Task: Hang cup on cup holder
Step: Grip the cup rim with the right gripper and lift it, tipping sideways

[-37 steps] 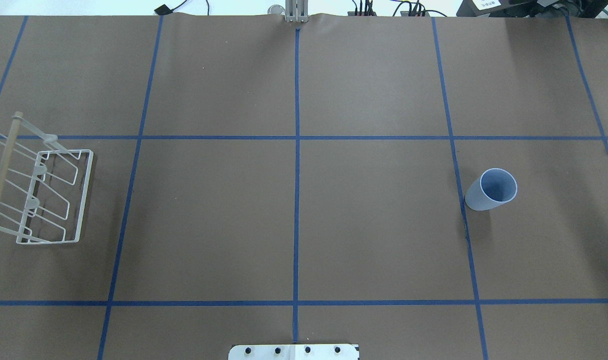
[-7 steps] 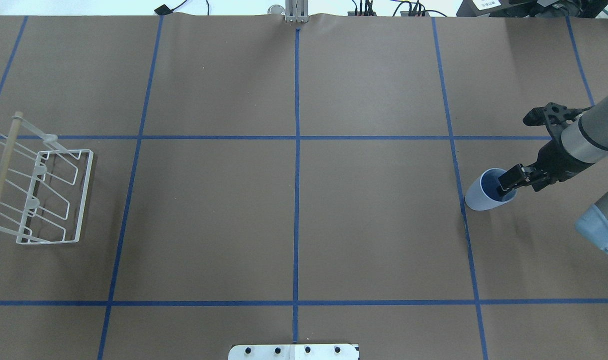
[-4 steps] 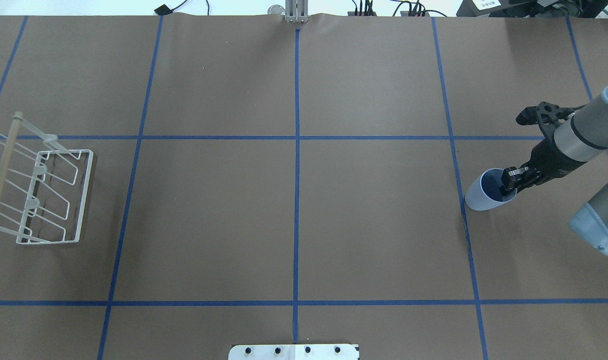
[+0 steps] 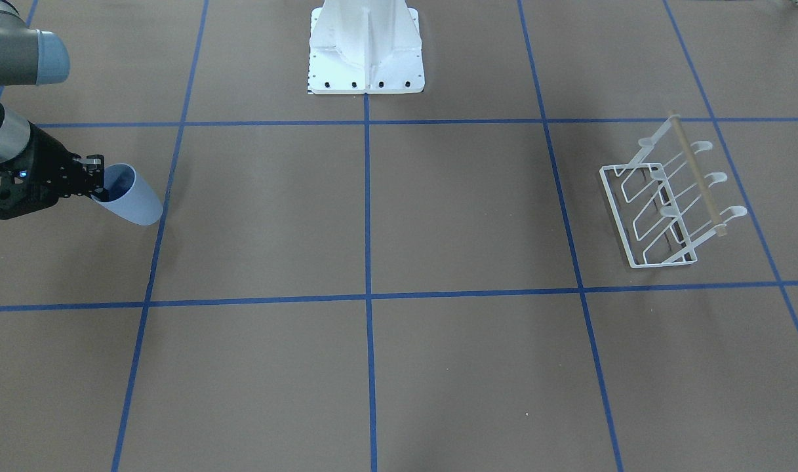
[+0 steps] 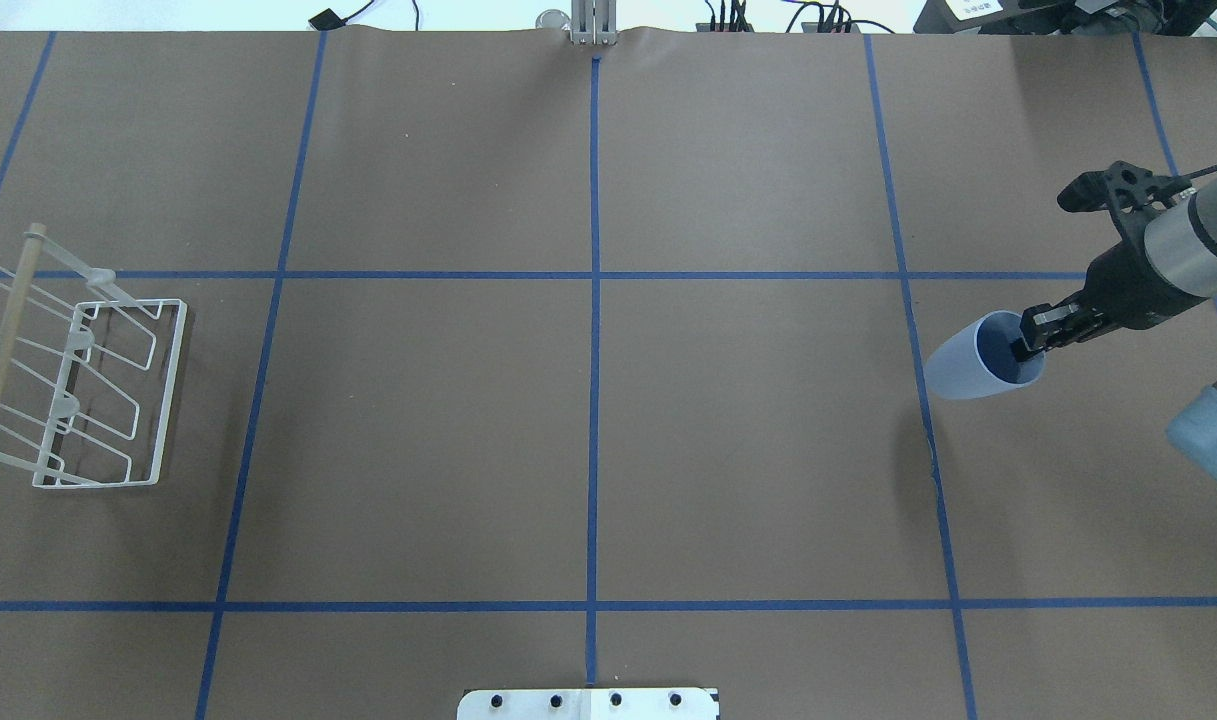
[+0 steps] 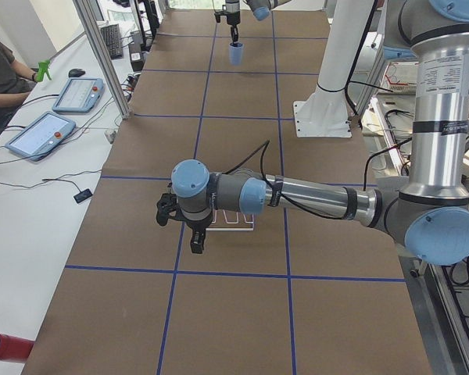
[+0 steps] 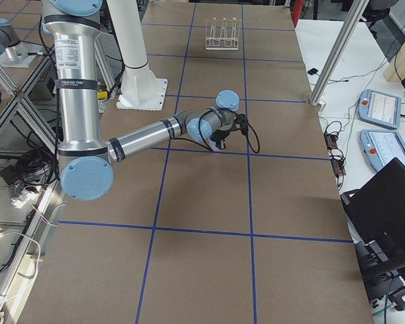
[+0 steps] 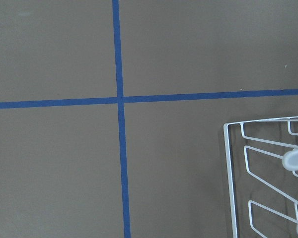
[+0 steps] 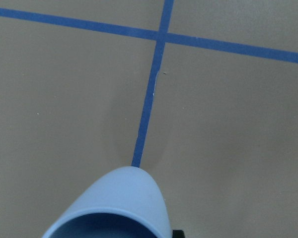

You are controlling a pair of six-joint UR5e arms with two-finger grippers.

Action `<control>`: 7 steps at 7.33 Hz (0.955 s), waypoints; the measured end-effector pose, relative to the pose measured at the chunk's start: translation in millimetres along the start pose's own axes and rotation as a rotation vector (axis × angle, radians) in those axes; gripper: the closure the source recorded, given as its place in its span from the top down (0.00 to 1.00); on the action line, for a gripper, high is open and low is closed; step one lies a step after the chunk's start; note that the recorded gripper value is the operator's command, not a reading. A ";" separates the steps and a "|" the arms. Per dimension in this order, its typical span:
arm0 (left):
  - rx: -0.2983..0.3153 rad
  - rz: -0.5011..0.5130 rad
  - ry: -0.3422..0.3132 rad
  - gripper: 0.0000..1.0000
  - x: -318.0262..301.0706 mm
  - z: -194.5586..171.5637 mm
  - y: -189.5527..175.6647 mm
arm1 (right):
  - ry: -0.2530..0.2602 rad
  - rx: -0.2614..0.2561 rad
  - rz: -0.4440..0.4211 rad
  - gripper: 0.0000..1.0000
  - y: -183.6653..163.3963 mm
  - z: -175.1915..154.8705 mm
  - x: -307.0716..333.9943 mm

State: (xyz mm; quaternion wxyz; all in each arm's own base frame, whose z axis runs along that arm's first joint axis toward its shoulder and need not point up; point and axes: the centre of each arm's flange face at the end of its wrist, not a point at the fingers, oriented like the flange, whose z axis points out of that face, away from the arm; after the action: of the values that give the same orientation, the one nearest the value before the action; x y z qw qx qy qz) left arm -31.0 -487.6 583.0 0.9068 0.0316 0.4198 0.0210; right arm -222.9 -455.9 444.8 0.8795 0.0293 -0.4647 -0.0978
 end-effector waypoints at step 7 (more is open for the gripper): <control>0.136 0.071 0.151 0.98 199.0 -1.4 -26.6 | -0.258 0.131 0.210 0.00 -48.4 -32.4 -121.5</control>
State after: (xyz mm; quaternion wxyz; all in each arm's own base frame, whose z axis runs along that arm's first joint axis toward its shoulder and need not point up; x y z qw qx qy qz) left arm 96.9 -501.2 428.9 0.8671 0.1062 0.4859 0.0267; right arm -270.0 -480.3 320.9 0.8142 0.0250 -0.5797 0.0223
